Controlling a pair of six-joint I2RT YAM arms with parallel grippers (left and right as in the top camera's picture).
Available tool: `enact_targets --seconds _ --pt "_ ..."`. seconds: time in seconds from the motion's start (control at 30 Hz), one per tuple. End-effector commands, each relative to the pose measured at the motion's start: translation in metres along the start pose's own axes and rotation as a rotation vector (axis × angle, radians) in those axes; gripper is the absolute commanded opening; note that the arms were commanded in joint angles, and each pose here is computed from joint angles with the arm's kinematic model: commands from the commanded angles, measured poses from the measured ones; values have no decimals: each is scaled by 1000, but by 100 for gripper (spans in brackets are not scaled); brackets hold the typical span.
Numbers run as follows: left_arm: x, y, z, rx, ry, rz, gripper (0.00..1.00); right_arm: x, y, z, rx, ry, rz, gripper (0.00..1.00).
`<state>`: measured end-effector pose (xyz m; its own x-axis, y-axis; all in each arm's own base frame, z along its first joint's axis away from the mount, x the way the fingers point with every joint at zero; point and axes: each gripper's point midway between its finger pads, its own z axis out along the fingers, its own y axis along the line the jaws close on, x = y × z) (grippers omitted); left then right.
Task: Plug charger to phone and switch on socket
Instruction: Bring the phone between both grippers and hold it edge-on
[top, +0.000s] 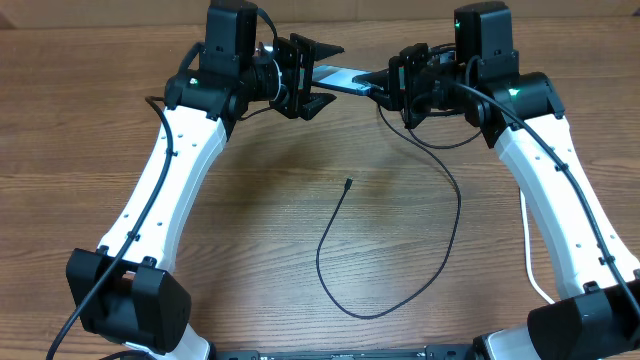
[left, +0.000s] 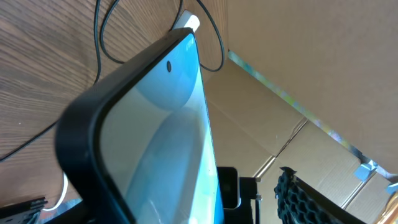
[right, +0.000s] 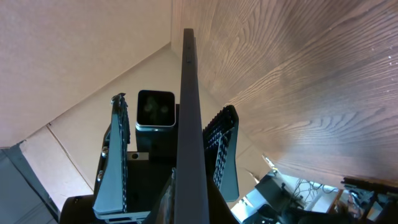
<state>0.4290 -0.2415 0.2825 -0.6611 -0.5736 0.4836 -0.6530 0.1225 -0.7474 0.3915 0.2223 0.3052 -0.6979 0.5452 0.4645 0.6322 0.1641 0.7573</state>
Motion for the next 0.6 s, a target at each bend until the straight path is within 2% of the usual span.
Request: enact_targets --seconds 0.0,0.1,0.57 --pt "-2 0 1 0 8 -23 61 18 9 -9 -31 44 -26 4" --pt "-2 0 1 0 7 -35 56 19 9 -9 -31 52 -22 4" --pt "-2 0 1 0 7 -63 55 25 7 -2 -20 46 18 4"
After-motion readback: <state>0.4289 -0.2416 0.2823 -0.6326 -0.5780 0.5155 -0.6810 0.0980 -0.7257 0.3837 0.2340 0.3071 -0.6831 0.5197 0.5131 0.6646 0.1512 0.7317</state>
